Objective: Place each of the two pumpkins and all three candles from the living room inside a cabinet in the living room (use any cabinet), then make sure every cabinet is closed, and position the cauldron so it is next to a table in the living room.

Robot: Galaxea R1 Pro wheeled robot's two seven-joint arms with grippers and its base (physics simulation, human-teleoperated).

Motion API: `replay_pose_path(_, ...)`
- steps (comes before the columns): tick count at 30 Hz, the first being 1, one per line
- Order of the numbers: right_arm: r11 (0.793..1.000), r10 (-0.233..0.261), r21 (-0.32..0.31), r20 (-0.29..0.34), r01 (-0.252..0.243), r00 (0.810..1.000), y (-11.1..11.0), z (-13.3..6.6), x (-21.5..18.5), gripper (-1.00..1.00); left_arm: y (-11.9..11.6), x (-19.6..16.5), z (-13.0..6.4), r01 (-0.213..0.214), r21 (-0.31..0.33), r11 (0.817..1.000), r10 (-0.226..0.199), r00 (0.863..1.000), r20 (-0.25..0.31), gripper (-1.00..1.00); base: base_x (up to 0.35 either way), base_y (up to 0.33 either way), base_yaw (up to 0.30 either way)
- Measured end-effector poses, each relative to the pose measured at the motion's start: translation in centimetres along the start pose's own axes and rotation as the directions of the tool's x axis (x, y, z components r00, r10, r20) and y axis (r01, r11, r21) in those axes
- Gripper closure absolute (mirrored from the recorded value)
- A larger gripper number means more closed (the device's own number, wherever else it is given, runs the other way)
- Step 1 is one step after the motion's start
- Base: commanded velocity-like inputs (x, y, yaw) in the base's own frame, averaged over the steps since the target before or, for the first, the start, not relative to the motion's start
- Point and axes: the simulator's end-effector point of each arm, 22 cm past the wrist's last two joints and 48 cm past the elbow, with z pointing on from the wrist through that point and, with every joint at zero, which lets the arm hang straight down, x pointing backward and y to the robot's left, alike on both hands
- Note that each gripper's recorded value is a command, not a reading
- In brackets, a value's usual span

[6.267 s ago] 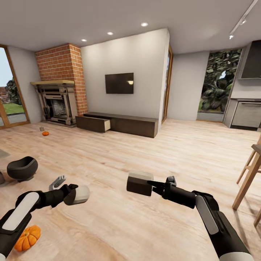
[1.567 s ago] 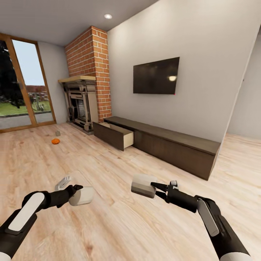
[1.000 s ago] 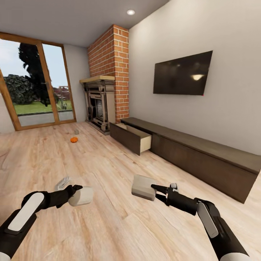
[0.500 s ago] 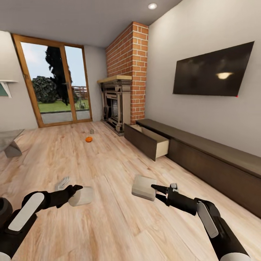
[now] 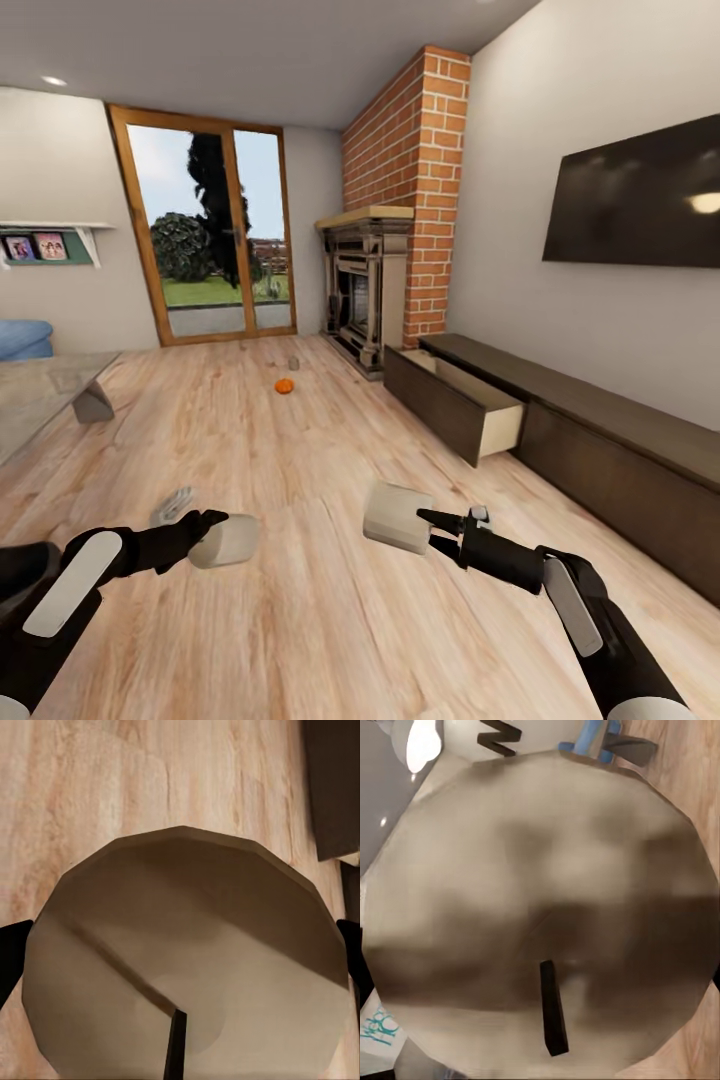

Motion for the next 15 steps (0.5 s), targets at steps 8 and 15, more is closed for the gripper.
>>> replay_pose_path(8,1.000,-0.024,0.017,0.011,0.024,1.000,-0.37,0.18,-0.16,1.00,-0.02,-0.02,-0.04,0.000,0.001,1.000,0.000,1.000,0.000,1.00,0.342,0.000,0.274)
replay_pose_path(15,1.000,-0.028,0.014,0.017,0.028,0.999,-0.29,0.03,-0.36,1.00,-0.03,0.08,0.02,-0.001,0.000,1.000,0.001,1.000,-0.002,1.00,0.342,0.000,0.273)
